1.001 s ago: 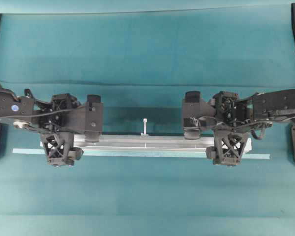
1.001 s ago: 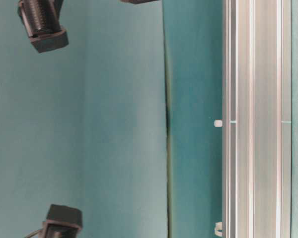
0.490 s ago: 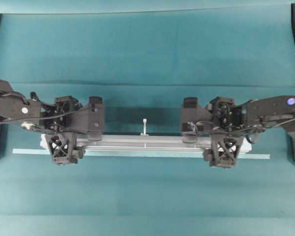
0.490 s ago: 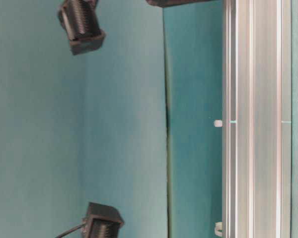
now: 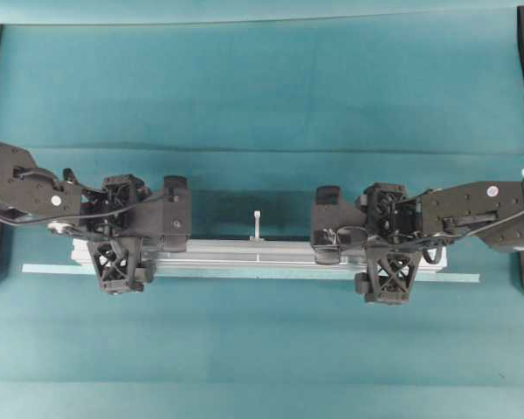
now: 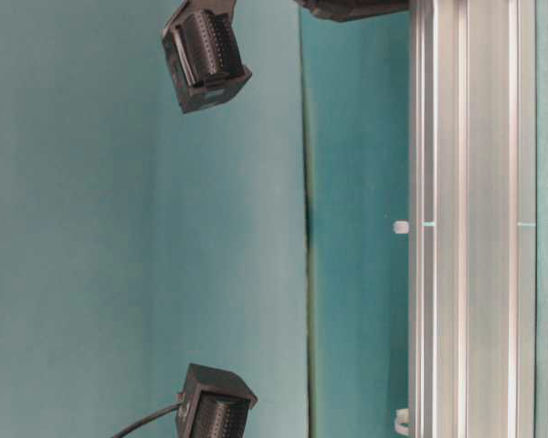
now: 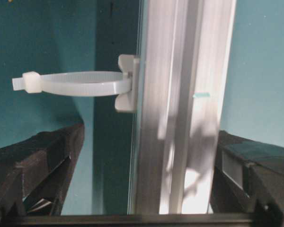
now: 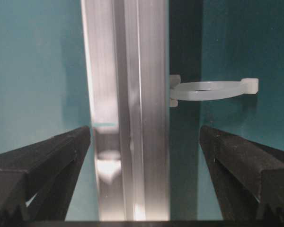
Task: Lift the large metal rail with both hands.
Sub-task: 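Close both grippers on the rail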
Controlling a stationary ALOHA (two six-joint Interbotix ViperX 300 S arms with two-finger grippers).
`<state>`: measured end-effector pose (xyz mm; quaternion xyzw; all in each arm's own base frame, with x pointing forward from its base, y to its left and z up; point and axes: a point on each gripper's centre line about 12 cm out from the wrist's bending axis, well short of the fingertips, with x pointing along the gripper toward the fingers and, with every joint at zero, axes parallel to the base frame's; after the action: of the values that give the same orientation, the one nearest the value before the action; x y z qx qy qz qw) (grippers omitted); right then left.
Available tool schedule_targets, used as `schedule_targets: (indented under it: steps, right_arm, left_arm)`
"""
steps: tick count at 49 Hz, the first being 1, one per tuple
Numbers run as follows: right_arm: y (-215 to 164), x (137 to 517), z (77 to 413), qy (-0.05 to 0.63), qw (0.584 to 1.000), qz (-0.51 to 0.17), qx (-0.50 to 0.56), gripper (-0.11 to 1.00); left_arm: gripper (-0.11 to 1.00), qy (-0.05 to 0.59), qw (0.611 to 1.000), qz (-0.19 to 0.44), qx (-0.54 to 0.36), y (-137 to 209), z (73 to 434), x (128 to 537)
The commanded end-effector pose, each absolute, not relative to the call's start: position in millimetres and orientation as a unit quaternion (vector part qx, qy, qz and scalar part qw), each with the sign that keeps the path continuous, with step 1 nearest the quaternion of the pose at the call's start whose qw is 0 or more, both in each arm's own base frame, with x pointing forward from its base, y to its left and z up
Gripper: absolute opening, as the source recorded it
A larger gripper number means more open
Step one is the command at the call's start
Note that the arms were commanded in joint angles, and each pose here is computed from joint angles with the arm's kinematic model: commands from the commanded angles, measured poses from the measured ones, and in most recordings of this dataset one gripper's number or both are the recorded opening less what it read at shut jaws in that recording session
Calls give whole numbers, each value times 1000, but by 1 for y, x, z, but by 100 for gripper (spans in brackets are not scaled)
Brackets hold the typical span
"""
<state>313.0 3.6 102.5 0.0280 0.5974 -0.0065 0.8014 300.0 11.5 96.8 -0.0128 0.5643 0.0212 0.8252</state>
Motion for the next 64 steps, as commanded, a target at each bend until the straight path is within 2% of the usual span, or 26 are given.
schedule_targets:
  steps: [1,9,13,17,24,27,29,52,64]
  right_arm:
    - [4,314,101,596,802,-6,27,96]
    - [4,315,101,591,806,-8,30,96]
    - [4,314,101,594,803,-10,33,92]
    - [5,314,101,599,800,-9,32,76]
    - [6,312,99,608,793,-8,31,38]
    - [6,312,99,608,793,-8,31,38]
    - [6,311,99,608,793,-8,32,38]
    - [6,314,102,605,795,-7,30,38]
    - [6,318,121,610,792,-6,32,38]
  left_arm:
    - [99,561,827,21,-13,12,97,302]
    - [98,560,828,22,-13,12,97,303]
    - [94,559,829,21,-14,11,98,303]
    - [82,555,831,19,-11,9,101,304]
    - [54,546,838,17,-10,8,108,303]
    - [40,546,838,17,-9,8,108,302]
    - [36,545,838,17,-10,8,108,302]
    - [36,541,841,17,-10,8,112,304]
    - [36,525,850,25,-22,8,137,308]
